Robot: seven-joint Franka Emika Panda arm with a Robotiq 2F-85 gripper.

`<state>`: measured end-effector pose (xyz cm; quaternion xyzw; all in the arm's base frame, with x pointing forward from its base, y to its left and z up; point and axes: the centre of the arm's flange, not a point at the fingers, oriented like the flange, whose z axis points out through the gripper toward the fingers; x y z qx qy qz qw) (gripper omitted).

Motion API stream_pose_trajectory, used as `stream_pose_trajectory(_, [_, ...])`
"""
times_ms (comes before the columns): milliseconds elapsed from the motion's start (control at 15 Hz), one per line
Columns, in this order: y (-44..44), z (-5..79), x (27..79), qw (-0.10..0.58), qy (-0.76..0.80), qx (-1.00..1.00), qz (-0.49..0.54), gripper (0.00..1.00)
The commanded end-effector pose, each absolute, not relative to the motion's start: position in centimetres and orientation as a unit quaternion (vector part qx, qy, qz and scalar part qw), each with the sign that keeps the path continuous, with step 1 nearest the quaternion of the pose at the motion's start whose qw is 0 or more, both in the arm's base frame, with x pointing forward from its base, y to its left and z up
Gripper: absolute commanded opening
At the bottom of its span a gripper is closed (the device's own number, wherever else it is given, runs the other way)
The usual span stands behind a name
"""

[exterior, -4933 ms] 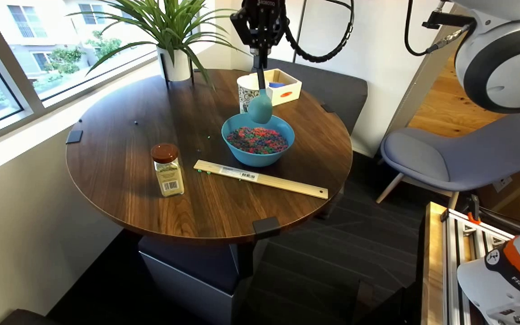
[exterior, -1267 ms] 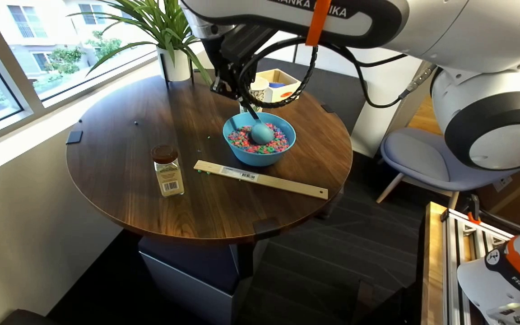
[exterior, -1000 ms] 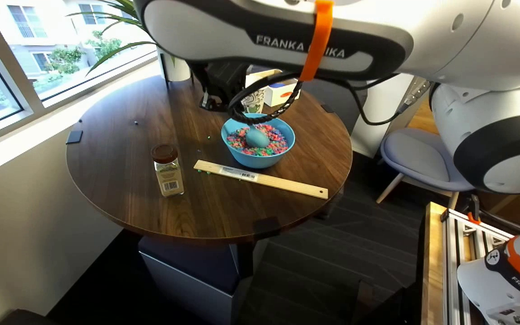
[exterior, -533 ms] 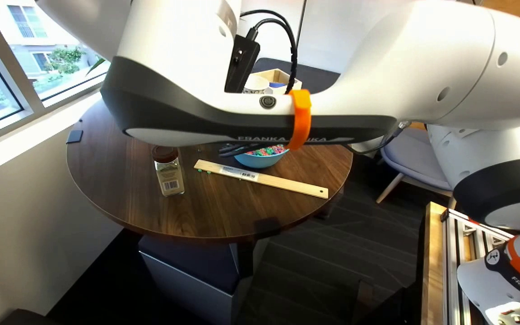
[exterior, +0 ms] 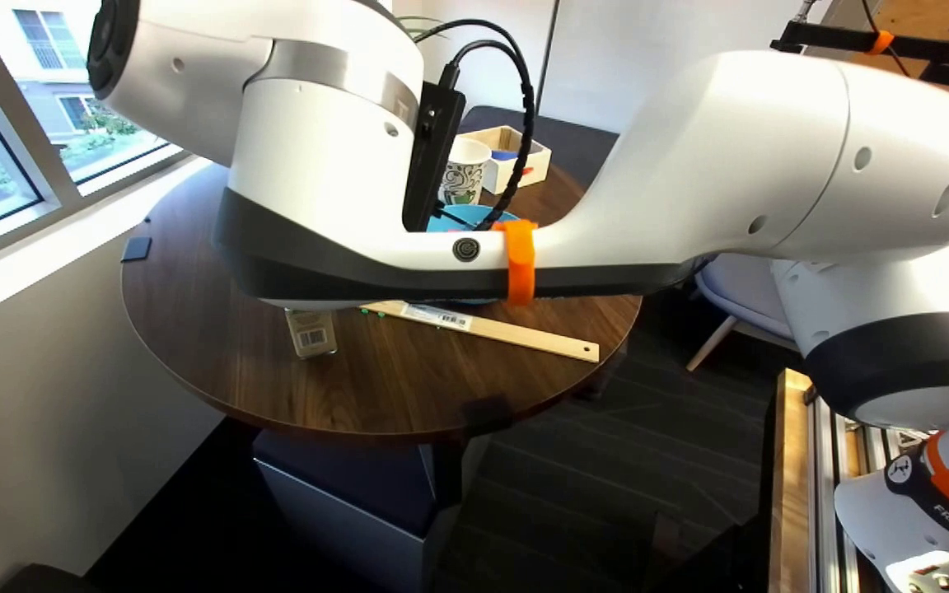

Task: Use the blue measuring spoon to place cereal from the blue bowl into the box.

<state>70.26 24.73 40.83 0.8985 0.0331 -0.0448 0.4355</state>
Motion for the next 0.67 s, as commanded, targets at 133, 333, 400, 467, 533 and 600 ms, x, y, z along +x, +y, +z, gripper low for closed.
stream_pose_trajectory(133, [23.7, 39.4, 69.4, 0.474, 0.059, 0.877, -0.053, 0.04])
stream_pose_trajectory(333, [24.4, 40.5, 69.1, 0.469, 0.064, 0.880, -0.051, 0.04])
stream_pose_trajectory(400, [24.6, 40.8, 69.0, 0.469, 0.064, 0.879, -0.048, 0.04])
stream_pose_trajectory(467, [24.9, 41.2, 68.8, 0.470, 0.065, 0.879, -0.044, 0.04])
stream_pose_trajectory(533, [25.1, 41.5, 68.7, 0.472, 0.066, 0.878, -0.041, 0.04])
stream_pose_trajectory(600, [25.4, 41.7, 68.5, 0.472, 0.067, 0.878, -0.038, 0.04])
